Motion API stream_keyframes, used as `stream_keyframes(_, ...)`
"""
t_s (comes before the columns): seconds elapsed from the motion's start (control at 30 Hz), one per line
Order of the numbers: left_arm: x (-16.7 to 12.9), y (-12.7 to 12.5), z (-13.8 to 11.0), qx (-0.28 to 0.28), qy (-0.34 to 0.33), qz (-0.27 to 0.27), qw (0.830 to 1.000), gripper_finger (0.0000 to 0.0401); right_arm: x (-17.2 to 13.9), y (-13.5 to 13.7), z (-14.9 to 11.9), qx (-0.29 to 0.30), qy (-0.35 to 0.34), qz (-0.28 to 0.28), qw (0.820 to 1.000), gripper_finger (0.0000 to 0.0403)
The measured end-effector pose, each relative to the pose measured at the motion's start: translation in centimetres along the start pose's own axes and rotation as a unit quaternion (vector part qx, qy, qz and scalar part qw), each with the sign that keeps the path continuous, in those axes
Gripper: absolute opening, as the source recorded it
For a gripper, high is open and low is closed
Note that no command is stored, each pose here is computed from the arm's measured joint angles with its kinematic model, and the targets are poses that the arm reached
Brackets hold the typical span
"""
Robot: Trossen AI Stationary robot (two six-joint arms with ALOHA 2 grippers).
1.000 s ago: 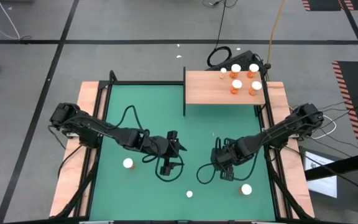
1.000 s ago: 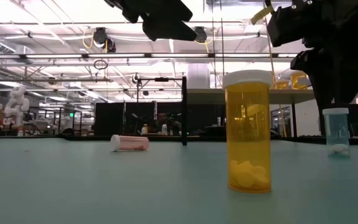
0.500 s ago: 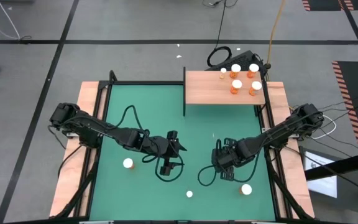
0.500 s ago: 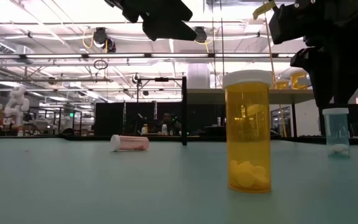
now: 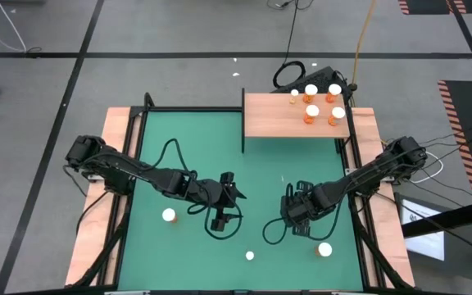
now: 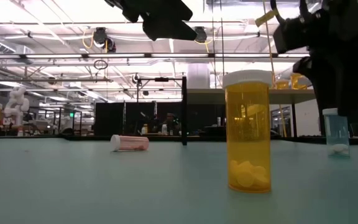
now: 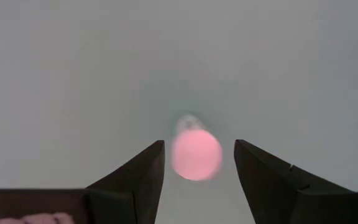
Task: Pick and place medicine bottles onto shelf by color
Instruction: Put the blue pill bottle on the shelf
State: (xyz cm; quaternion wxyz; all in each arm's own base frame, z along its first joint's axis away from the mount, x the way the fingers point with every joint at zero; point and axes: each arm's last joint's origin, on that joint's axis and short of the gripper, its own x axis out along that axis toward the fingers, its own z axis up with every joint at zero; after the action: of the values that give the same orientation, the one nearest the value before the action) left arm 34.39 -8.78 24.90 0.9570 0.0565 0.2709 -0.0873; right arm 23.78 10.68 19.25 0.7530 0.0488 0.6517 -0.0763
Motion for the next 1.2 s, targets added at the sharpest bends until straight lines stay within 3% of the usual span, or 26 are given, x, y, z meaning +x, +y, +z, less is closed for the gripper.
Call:
stream_keyframes(0.47,0.00,0.00,0.01,0.010,0.000,0.000,1.000,0.0285,0.26,0.00,0.00,0.001,-0.006,0.002,1.000,0.0185)
stream_keyframes(0.93,0.00,0.00,0.01,0.001,-0.001,0.000,1.000,0.0285,0.27,0.16,0.19,0.007,-0.016,0.011,1.000,0.0131)
stream_keyframes(1.2,0.00,0.00,0.01,0.000,-0.001,0.000,1.000,0.0285,0.27,0.16,0.19,0.003,-0.015,0.011,1.000,0.0150)
